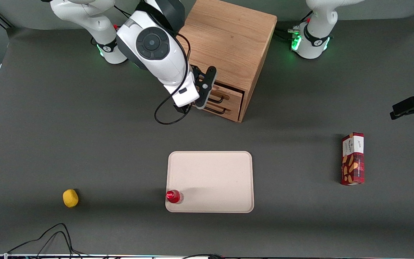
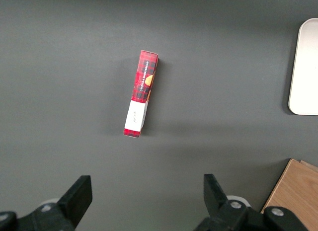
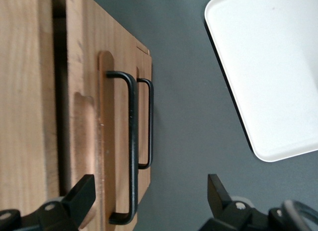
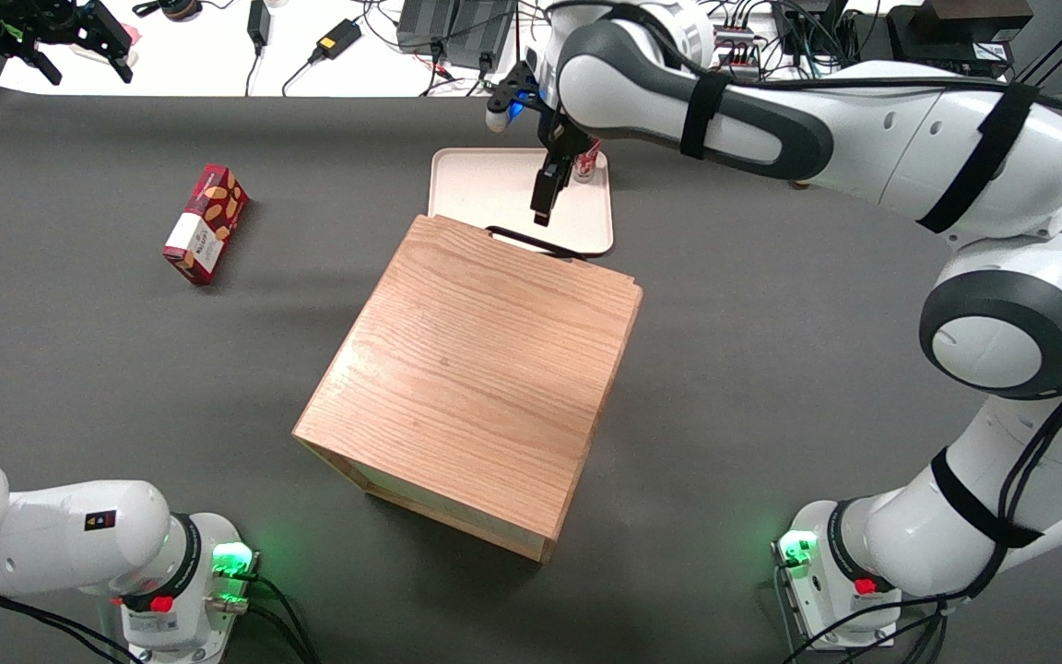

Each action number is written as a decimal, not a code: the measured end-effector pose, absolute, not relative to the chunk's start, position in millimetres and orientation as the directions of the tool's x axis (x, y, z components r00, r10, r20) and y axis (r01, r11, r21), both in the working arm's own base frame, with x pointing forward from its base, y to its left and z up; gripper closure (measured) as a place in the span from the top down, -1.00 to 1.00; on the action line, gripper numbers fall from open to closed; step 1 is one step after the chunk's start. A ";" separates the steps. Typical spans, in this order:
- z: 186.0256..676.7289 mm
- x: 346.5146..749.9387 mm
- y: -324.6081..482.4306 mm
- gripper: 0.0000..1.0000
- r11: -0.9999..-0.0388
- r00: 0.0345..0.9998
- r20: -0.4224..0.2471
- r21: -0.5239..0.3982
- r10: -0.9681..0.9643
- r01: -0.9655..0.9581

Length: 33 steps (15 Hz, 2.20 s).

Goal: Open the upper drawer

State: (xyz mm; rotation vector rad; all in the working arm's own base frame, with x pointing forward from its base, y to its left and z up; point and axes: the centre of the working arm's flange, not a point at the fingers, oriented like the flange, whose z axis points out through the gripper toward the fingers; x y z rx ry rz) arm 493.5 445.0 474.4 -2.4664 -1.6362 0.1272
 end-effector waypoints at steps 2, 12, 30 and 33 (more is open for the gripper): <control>460.8 492.5 446.0 1.00 -0.374 0.385 0.024 -0.189 0.923 0.908; 420.3 493.0 455.6 1.00 -0.352 0.361 0.010 -0.203 0.932 0.914; 394.2 510.4 448.9 1.00 -0.331 0.336 0.004 -0.167 0.942 0.929; 395.5 517.3 443.3 1.00 -0.332 0.338 0.012 -0.161 0.941 0.929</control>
